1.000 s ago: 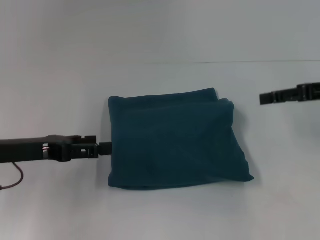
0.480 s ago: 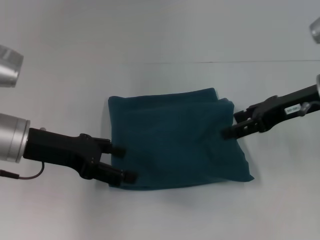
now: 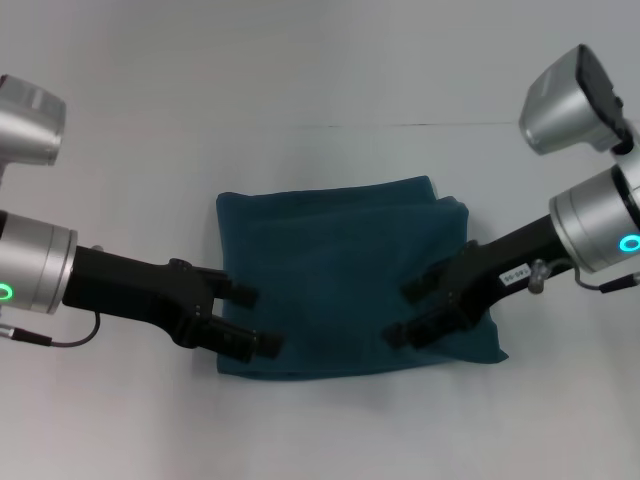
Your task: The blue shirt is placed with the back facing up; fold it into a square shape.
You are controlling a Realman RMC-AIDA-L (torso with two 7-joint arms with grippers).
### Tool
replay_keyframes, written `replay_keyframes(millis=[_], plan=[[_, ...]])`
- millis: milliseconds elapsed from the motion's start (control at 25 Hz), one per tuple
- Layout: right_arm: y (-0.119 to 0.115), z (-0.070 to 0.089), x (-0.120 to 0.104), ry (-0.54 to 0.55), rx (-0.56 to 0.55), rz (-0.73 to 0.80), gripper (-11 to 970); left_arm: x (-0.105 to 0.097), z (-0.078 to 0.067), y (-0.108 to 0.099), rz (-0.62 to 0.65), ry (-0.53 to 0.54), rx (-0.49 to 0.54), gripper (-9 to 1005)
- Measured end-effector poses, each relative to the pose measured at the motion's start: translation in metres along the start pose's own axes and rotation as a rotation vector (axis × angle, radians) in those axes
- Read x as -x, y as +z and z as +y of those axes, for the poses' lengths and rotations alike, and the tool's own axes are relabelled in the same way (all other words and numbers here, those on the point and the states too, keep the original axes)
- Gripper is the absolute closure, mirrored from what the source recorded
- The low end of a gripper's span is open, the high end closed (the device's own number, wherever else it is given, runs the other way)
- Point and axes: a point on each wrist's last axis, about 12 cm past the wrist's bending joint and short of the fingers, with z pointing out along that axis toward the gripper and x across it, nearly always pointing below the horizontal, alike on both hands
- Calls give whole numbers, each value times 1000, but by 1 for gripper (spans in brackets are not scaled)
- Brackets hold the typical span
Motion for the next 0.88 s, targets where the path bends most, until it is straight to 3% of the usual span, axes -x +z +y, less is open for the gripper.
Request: replay_keyframes(millis=[440,880], plan=[[-4,10,-2,-6,100,-112,141,-8,-1,5,-4,15,1,49],[-17,7,-19,-12,97,-148,142,-8,-3,8,2,14,-19,48]])
